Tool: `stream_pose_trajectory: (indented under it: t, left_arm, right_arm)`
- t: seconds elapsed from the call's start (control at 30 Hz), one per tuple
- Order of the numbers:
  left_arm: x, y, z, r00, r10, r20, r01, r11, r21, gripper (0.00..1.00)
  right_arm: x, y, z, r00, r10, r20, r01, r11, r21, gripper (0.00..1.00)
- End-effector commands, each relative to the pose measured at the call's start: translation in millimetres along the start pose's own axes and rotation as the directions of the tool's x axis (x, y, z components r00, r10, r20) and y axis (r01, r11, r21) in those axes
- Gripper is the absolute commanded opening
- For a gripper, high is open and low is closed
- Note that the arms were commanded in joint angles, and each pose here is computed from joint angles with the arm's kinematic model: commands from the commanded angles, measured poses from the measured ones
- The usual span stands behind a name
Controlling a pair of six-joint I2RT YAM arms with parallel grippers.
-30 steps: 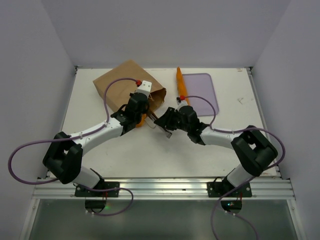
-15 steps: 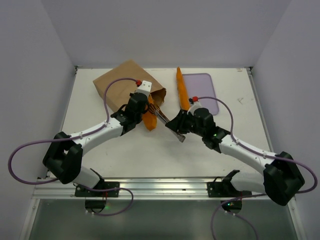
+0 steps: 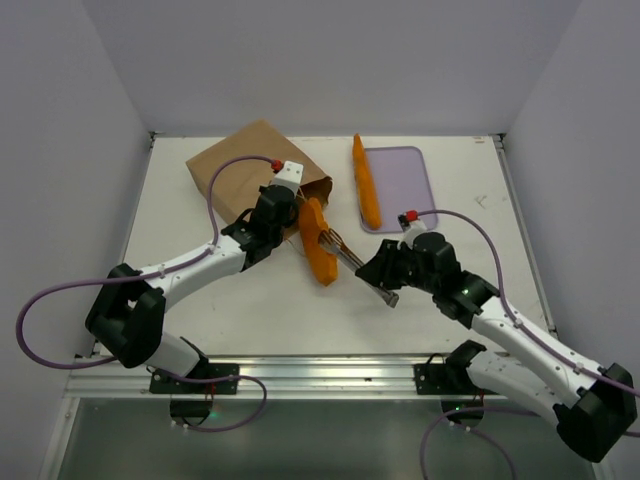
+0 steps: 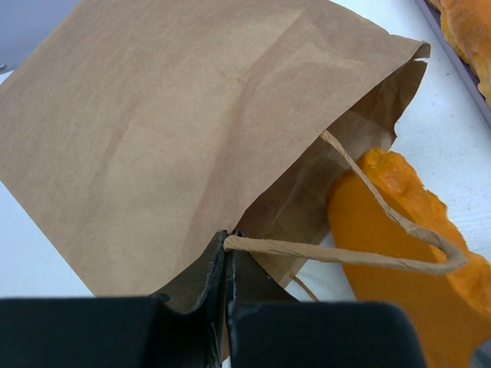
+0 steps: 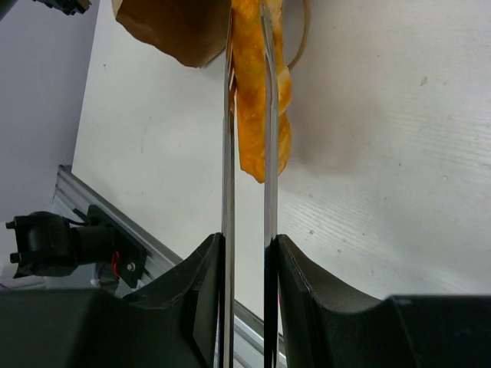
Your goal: Take the fake bread out of the paper bag
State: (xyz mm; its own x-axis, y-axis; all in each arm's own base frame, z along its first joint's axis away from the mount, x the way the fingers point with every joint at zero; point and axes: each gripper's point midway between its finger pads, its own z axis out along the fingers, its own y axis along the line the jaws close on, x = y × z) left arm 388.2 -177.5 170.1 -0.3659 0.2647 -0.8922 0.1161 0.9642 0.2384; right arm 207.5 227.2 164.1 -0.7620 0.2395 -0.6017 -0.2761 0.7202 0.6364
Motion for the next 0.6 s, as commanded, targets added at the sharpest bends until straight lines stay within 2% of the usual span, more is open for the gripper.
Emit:
stream_pose_trajectory:
  t: [0.0, 0.13, 0.43, 0.57]
  left_arm:
    - [-12, 5, 1, 0.998, -0.045, 0.035, 0.046, 0.999, -0.019, 0.00]
    - [-12, 6, 0, 0.998, -0.044, 0.035, 0.045, 0.999, -0.020, 0.00]
    - [-11, 4, 0, 0.998, -0.045, 0.034, 0.046, 0.999, -0.011, 0.00]
    - [-11, 3, -1, 0.998, -0.049, 0.035, 0.049, 0.999, -0.002, 0.00]
  right_arm:
    - [-4, 3, -20, 0.999, -0.049, 0.003, 0.049, 0.999, 0.006, 0.05]
    - [-3, -6, -41, 0.996, -0.084, -0.016, 0.085, 0.994, 0.070, 0.05]
    - [-42, -1, -82, 0.979, -0.188, 0.075, 0.174, 0.971, 0.164, 0.02]
    - [-58, 1, -86, 0.971, -0.219, 0.094, 0.198, 0.960, 0.197, 0.01]
